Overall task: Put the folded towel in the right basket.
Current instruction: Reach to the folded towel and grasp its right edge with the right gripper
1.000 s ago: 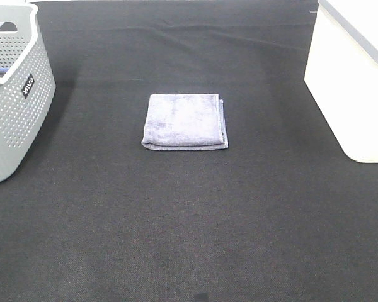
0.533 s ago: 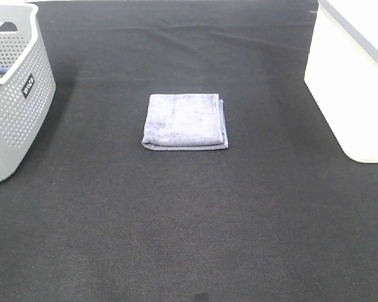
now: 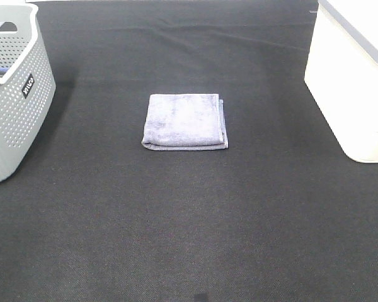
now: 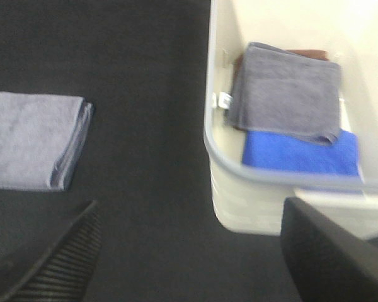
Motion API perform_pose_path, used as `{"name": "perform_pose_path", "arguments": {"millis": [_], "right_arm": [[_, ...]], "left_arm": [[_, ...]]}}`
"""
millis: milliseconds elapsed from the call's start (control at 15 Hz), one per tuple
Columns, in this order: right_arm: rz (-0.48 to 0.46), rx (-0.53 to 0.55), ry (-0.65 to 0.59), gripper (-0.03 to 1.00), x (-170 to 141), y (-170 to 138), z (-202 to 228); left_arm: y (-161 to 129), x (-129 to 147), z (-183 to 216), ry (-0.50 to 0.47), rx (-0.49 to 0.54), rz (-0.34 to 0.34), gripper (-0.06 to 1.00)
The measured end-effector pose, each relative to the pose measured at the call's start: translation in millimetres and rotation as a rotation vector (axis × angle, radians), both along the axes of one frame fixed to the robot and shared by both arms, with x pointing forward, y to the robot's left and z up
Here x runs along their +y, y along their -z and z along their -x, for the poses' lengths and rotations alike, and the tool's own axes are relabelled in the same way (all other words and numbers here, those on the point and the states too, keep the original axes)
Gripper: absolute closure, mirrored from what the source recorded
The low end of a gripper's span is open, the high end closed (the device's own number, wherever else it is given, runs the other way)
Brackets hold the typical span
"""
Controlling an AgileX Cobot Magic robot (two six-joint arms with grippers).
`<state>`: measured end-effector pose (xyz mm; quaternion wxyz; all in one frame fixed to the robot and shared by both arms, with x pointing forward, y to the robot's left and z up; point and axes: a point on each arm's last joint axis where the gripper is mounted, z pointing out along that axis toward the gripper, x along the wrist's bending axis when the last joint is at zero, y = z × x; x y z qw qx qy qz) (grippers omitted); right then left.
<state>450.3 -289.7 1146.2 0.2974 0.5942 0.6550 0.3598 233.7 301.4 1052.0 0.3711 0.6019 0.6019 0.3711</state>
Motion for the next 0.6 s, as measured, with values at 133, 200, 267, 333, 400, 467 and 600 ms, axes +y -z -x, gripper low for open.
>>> {"name": "perform_pose_path", "arguments": {"millis": [133, 200, 267, 333, 400, 467, 600], "right_arm": [[-0.039, 0.042, -0.024, 0.22, 3.1, -12.1, -53.0], [-0.056, 0.067, -0.035, 0.22, 4.6, -16.1, -71.9], [-0.065, 0.100, -0.051, 0.22, 5.9, -17.9, -91.4], [-0.075, 0.117, -0.068, 0.22, 7.4, -24.5, -107.7], [-0.086, 0.139, -0.083, 0.22, 8.8, -27.5, -124.4], [-0.099, 0.152, -0.100, 0.22, 12.0, -29.9, -137.6], [-0.095, 0.157, -0.164, 0.22, 32.6, -31.0, -160.2]], "left_arm": [[0.0, 0.0, 0.0, 0.000, 0.000, 0.000, -0.03], [0.0, 0.0, 0.0, 0.000, 0.000, 0.000, -0.03], [0.0, 0.0, 0.0, 0.000, 0.000, 0.000, -0.03], [0.0, 0.0, 0.0, 0.000, 0.000, 0.000, -0.03], [0.0, 0.0, 0.0, 0.000, 0.000, 0.000, -0.03], [0.0, 0.0, 0.0, 0.000, 0.000, 0.000, -0.03], [0.0, 0.0, 0.0, 0.000, 0.000, 0.000, -0.03]]}}
